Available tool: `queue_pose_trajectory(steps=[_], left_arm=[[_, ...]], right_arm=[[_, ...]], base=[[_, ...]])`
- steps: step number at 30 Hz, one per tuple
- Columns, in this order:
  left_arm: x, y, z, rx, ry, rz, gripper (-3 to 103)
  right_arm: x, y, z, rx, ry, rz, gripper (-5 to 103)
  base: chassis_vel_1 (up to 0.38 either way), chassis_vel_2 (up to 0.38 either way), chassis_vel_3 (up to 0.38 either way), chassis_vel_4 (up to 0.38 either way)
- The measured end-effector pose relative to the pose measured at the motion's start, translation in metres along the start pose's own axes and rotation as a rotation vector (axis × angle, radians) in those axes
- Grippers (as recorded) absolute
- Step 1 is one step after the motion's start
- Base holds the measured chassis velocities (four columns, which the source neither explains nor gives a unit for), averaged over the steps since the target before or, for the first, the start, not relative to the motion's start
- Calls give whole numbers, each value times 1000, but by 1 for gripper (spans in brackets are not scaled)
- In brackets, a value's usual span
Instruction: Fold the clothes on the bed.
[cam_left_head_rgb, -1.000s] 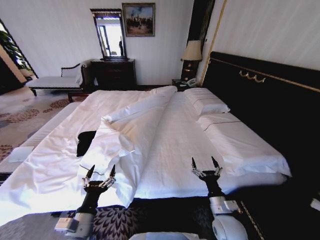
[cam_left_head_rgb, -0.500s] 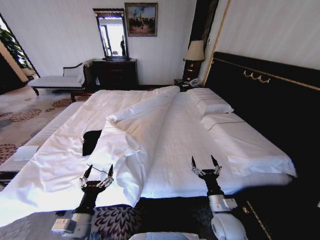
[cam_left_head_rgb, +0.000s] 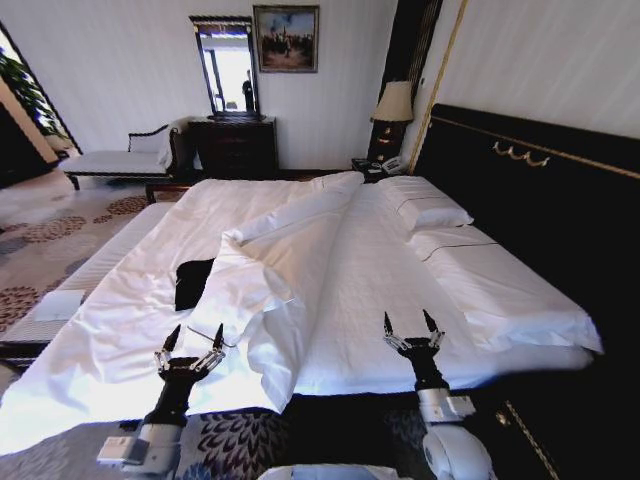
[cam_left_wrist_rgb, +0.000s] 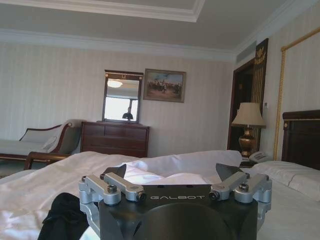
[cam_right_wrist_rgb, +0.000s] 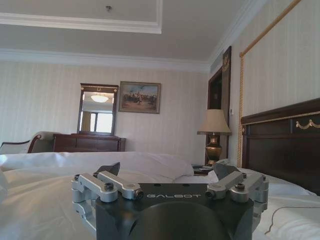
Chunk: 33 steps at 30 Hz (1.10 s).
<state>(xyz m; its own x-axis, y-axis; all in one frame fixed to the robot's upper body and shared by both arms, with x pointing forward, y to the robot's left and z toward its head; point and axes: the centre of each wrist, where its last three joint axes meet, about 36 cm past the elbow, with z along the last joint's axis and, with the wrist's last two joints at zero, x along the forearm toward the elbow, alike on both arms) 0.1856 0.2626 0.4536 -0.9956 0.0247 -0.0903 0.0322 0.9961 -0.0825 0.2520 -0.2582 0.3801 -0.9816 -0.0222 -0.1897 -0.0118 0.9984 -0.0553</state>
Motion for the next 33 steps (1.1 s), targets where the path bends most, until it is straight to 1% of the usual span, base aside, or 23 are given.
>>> queue_pose_trajectory(steps=[8,9,12,13,15,20,25,28,30,31,33], left_arm=[[4,4,-1,-18,4,-3,100],[5,6,-1,-13,2,8,100],[7,9,-1,16,-4,75,100],[7,9,-1,16,-4,75,100],[7,13,1,35,-13,112,100],[3,16,6,67,-25,98,100],[3,16,7,73,-27,97,100],[3,20,9,66,-23,74,100],[5,26,11,49,-15,46,100],[5,26,11,49,-15,46,100],[6,34,10,38,-13,20,100]], right_arm=[[2,7,4,-16,-10,2,100],[2,7,4,-16,-11,2,100],[2,5,4,-12,-12,1,100],[2,5,4,-12,-12,1,100],[2,4,4,-9,-13,2,100],[2,4,5,-8,-10,7,100],[2,3,5,-10,-12,7,100],[2,4,6,-10,-9,5,100],[2,5,8,-8,-7,3,100],[2,5,8,-8,-7,3,100],[3,7,10,-12,-3,2,100]], base=[[9,51,-7,-35],[45,164,-43,-135],[43,157,-59,-144],[24,154,-59,-137],[16,137,-32,-131],[26,90,-32,-100],[26,114,-29,-117],[51,131,-50,-130],[51,103,-21,-87],[55,91,-21,-66],[49,92,-24,-59]])
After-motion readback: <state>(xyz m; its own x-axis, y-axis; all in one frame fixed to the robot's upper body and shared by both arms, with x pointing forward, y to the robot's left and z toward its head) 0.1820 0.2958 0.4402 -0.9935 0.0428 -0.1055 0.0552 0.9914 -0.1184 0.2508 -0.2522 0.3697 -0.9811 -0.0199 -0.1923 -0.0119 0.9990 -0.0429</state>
